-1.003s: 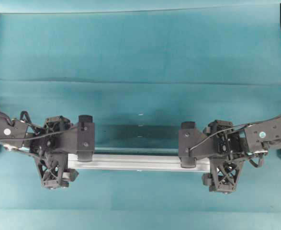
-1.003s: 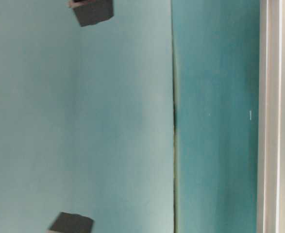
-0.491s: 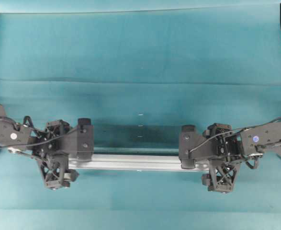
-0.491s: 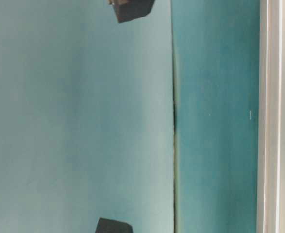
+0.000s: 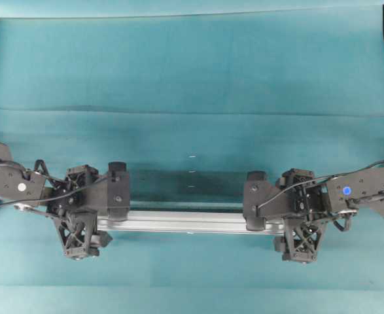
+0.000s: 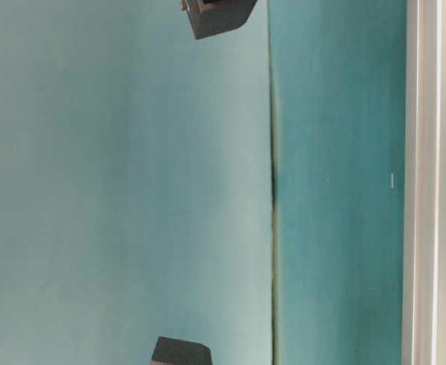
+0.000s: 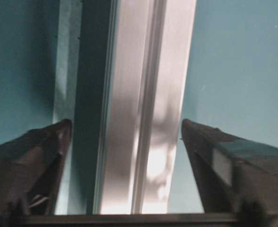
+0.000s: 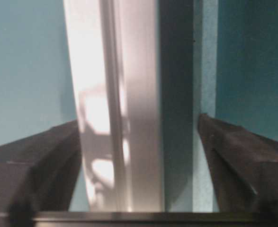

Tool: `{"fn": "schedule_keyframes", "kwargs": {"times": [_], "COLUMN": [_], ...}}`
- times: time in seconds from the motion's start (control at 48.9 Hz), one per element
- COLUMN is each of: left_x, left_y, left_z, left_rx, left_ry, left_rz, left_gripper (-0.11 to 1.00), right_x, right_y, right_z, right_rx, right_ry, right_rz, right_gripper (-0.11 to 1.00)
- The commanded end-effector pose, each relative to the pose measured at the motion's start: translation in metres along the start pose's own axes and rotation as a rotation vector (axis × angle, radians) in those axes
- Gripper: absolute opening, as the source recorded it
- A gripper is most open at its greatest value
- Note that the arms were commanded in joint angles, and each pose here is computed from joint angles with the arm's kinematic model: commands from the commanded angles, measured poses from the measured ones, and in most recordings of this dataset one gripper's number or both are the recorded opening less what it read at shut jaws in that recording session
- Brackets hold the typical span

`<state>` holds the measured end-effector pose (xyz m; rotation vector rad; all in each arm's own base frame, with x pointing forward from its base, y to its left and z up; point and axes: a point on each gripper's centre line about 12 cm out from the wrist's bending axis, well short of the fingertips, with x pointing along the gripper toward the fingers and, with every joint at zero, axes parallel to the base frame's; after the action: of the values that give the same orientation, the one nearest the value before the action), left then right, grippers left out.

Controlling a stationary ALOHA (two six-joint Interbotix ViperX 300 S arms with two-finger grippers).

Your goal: Lift the metal rail with both hands and move it towards you.

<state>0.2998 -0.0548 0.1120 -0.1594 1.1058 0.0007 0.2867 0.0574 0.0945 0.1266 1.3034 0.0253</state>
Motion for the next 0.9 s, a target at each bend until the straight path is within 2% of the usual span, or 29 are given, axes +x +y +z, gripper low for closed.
{"fn": "schedule_keyframes", "kwargs": {"times": [0.0,0.102,0.164,0.205,0.716,0.88], "left_x": [-0.002,-0.002,-0.002,-0.002,-0.002,-0.007], "left_y": [-0.002,-0.002,-0.003,-0.003,-0.003,-0.004], "left_z": [0.004,0.006,0.008,0.008,0.008,0.012], "left_rx": [0.0,0.0,0.006,0.009,0.001,0.001], "left_ry": [-0.016,-0.023,-0.026,-0.025,-0.026,-0.037], "left_rz": [-0.005,-0.007,-0.008,-0.007,-0.008,-0.011], "left_gripper": [0.75,0.42,0.31,0.31,0.31,0.31], "right_x": [0.002,0.002,0.002,0.002,0.002,-0.007], "right_y": [0.0,0.0,0.0,0.0,0.001,0.003], "right_z": [0.001,0.002,0.003,0.003,0.003,0.008], "right_rx": [0.003,0.006,0.007,0.009,0.023,0.023], "right_ry": [0.007,0.019,0.02,0.021,0.023,0.002], "right_rz": [-0.003,-0.004,-0.002,-0.002,0.006,0.013], "right_gripper": [0.83,0.57,0.43,0.37,0.37,0.37]}}
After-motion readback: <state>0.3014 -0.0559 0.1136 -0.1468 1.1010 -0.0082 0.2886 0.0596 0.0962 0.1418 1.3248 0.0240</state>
